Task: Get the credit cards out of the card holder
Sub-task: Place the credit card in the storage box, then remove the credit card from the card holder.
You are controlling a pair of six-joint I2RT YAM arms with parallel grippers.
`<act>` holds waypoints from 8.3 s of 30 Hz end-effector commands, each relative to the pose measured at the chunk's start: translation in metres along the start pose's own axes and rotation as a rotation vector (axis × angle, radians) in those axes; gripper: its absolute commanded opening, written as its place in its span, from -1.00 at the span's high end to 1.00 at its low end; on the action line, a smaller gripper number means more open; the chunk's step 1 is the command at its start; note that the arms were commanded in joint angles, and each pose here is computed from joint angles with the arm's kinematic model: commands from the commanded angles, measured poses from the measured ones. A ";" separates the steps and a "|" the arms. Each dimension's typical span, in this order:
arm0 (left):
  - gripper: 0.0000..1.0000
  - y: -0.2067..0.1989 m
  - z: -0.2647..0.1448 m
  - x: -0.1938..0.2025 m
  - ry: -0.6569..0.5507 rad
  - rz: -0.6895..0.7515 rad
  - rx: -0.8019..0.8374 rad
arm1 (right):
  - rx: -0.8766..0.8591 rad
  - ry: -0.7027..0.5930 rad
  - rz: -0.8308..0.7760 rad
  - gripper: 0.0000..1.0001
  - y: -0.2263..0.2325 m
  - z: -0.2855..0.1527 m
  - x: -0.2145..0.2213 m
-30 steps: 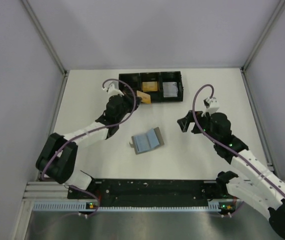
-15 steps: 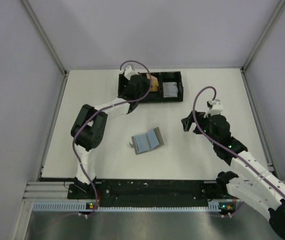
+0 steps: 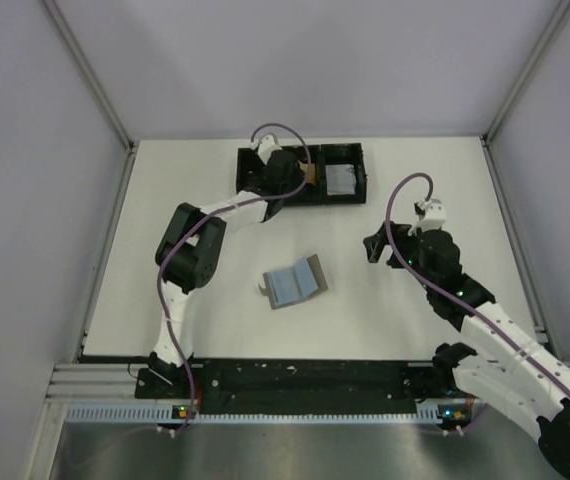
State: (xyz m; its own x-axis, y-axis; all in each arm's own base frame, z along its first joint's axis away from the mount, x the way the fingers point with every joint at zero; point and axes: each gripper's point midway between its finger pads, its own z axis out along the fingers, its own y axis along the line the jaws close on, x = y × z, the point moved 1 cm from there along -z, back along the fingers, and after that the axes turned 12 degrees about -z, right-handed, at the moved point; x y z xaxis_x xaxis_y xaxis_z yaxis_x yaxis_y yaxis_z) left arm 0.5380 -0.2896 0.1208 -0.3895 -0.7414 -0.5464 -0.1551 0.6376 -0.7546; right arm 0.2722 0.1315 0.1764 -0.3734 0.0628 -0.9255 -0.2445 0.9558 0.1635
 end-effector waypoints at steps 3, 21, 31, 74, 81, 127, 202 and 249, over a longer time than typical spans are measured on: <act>0.96 -0.021 0.010 0.008 0.059 0.020 0.057 | -0.003 -0.045 0.007 -0.92 0.000 0.000 -0.009; -0.65 -0.058 -0.055 -0.070 -0.101 0.239 0.036 | -0.062 -0.035 -0.027 -0.90 0.010 -0.001 -0.011; -0.61 -0.020 -0.166 -0.048 0.084 0.361 0.022 | -0.289 0.039 -0.122 -0.84 0.057 -0.001 -0.011; 1.00 0.165 -0.275 0.091 0.527 0.215 -0.049 | -0.383 0.511 -0.554 -0.28 0.225 0.078 0.126; 1.00 0.162 -0.277 0.092 0.535 0.214 -0.033 | -0.328 0.534 -0.572 -0.34 0.216 0.084 0.137; 1.00 0.169 -0.286 0.085 0.511 0.238 -0.057 | -0.243 0.569 -0.594 -0.09 0.200 0.084 0.139; 0.24 0.055 -0.267 0.054 0.493 0.082 0.161 | -0.559 0.359 -0.250 0.52 0.193 0.076 0.047; 0.51 0.135 -0.220 0.129 0.608 -0.006 -0.101 | -0.467 0.481 0.076 0.76 0.125 0.093 0.123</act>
State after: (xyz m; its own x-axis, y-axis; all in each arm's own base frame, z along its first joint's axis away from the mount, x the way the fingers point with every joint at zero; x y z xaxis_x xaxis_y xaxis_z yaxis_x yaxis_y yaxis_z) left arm 0.2671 -0.2546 0.0362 -0.8309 -0.5219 -0.1928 -0.2402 0.6492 -0.7217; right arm 0.2667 0.2840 0.0380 -0.7754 -0.1105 -0.6217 -0.4904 0.7257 0.4826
